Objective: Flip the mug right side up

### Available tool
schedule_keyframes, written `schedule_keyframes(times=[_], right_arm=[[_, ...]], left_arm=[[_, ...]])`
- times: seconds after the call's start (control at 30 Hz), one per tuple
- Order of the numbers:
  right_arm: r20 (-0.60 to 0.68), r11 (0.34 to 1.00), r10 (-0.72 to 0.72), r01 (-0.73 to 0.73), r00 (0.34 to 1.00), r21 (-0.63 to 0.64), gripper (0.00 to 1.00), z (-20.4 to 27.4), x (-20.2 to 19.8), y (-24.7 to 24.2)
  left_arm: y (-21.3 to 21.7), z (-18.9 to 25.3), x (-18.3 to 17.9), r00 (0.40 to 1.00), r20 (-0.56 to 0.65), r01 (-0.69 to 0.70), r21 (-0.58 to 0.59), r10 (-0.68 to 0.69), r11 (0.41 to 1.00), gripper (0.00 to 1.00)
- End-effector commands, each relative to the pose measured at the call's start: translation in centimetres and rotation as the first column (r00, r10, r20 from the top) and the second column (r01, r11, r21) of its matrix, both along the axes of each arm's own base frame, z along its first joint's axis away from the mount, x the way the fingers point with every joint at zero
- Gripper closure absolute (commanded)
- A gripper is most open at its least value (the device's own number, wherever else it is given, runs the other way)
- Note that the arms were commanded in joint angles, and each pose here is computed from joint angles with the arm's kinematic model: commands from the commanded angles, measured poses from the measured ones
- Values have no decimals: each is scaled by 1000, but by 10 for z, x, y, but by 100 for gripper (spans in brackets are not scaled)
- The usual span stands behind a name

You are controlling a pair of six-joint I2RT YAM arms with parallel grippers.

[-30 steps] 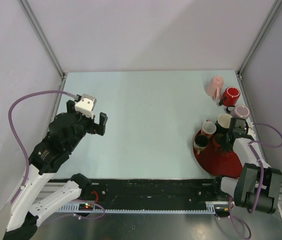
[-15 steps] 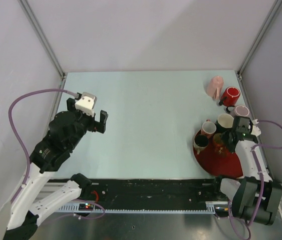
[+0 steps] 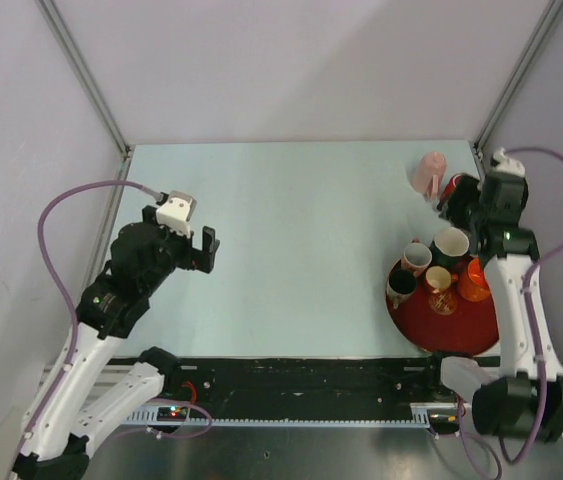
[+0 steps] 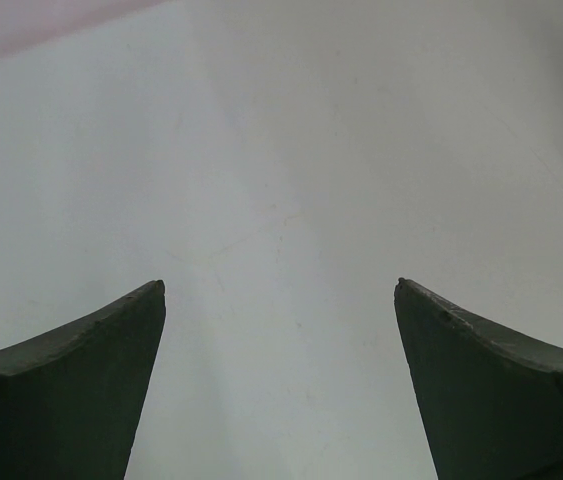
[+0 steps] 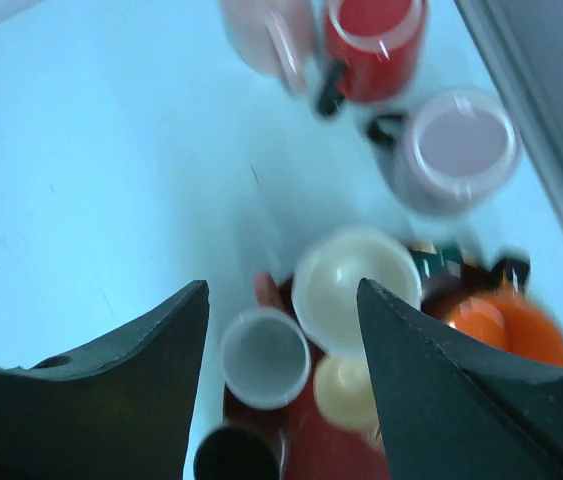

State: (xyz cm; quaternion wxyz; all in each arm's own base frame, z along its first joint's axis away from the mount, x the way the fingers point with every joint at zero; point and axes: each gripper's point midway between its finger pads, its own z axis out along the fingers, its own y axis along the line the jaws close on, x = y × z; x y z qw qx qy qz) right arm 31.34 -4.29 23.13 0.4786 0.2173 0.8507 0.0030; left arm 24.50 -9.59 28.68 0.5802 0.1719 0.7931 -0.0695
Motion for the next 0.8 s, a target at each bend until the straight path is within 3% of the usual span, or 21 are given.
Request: schedule_keyframes(times=[0.0, 0.13, 0.3, 0.4, 0.57, 0.77], right_arm=[[-2, 937, 296, -290, 955, -194, 33, 27, 69, 14], [-53, 891, 372, -372, 927, -260, 23, 19, 126, 12], [-174, 847, 401, -436, 899, -304, 20, -15, 182, -4], [-282, 829, 396, -472, 874, -299, 22, -53, 209, -18], [-359, 812, 403, -510, 842, -285, 30, -96, 245, -31], [-422, 813, 377, -513, 825, -277, 42, -133, 258, -40]], left_arm=[[-14, -31, 1, 991, -123, 25, -143, -43, 989, 0], [-9, -57, 12, 980, -200, -28, -193, -11, 981, 0], [-6, -87, 25, 963, -268, -76, -236, 10, 969, 0], [-7, -99, 30, 955, -296, -86, -236, 13, 968, 0], [-6, -108, 40, 945, -325, -99, -209, 26, 973, 0], [-6, -103, 57, 946, -322, -101, -181, 39, 978, 0]])
